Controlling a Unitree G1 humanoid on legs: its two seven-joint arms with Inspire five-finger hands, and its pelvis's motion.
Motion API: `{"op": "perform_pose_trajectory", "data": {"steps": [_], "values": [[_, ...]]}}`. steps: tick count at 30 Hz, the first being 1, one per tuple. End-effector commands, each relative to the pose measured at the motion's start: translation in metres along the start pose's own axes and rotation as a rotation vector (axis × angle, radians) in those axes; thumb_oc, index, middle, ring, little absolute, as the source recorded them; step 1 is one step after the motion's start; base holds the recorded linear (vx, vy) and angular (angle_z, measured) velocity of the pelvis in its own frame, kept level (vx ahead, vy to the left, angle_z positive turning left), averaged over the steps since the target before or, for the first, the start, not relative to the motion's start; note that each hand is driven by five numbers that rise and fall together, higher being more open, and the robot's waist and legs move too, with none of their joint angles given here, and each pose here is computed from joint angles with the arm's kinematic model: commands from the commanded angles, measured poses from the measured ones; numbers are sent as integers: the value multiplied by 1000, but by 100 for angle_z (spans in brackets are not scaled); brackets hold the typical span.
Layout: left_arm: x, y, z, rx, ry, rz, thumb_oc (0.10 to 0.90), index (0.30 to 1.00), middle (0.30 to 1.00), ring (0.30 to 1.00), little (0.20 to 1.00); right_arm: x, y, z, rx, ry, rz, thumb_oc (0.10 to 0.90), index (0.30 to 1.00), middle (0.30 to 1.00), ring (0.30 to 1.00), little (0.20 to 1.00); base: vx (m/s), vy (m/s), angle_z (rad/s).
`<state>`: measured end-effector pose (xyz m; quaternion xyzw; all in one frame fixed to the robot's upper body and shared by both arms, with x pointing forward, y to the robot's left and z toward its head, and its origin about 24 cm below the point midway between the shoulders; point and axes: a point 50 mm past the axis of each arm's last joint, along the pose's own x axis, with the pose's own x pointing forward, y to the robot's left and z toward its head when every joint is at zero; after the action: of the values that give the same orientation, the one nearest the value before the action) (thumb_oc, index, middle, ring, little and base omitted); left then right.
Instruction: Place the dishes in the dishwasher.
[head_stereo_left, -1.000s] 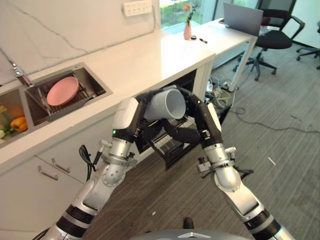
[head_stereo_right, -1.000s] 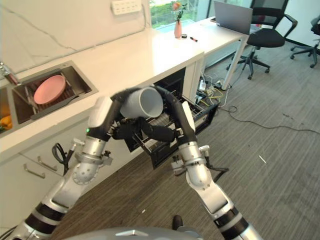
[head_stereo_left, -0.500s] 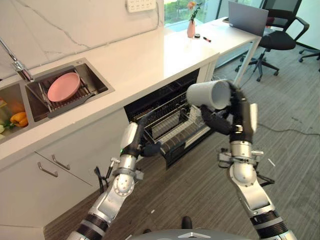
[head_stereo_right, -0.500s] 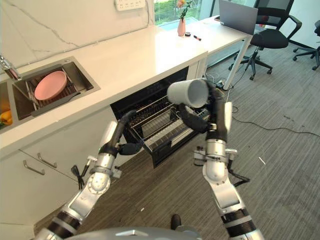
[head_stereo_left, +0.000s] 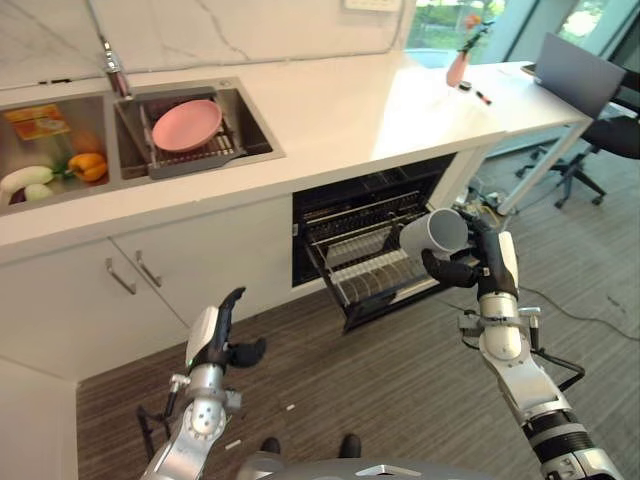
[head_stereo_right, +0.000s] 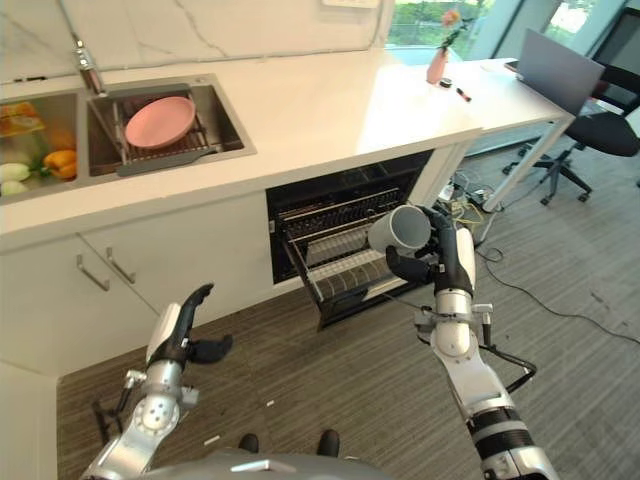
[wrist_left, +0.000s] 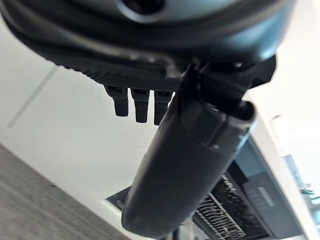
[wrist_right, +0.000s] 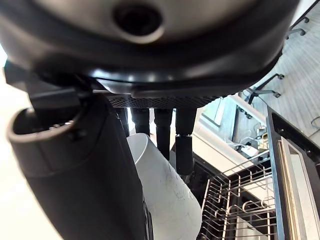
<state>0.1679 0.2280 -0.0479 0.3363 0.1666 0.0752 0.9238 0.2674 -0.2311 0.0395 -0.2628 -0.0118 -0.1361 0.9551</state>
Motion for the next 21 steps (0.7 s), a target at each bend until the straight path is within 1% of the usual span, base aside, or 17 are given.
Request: {"op": "perform_pose_trajectory", "data": {"steps": [1,2,3,9,11,13,16,18,21], "values": [[25,22,38,1,-197,64,800,900,900,900,900,39,-27,53,-82,-244,-70,400,300,300,300,300,15,10,18],[25,22,38,1,-197,64,800,900,900,900,900,39,-27,53,-82,-244,-70,400,300,300,300,300,32,2,34],[23,19,29,21,-162,27,800,900,900,900,900,48,-21,40,-115,-162,-18,400,300,300,300,300,21,-3,34],[21,9,22,34,-137,-34,800,900,900,900,900,58,-19,35,-217,-140,19,400,300,300,300,300,30,2,20],[20,-4,19,54,-131,-105,800,900,900,900,900,67,-12,25,-301,-86,65,400,300,300,300,300,63,10,20],[20,-4,19,53,-131,-104,800,900,900,900,900,67,-11,26,-301,-88,65,400,300,300,300,300,17,1,18],[19,-11,17,61,-124,-145,800,900,900,900,900,73,-2,14,-318,-11,81,400,300,300,300,300,10,-11,16],[20,-18,13,67,-103,-173,800,900,900,900,900,75,7,-1,-397,70,105,400,300,300,300,300,-22,-18,10],[20,-23,10,68,-86,-188,800,900,900,900,900,76,7,-13,-451,147,108,400,300,300,300,300,15,-17,17]]}}
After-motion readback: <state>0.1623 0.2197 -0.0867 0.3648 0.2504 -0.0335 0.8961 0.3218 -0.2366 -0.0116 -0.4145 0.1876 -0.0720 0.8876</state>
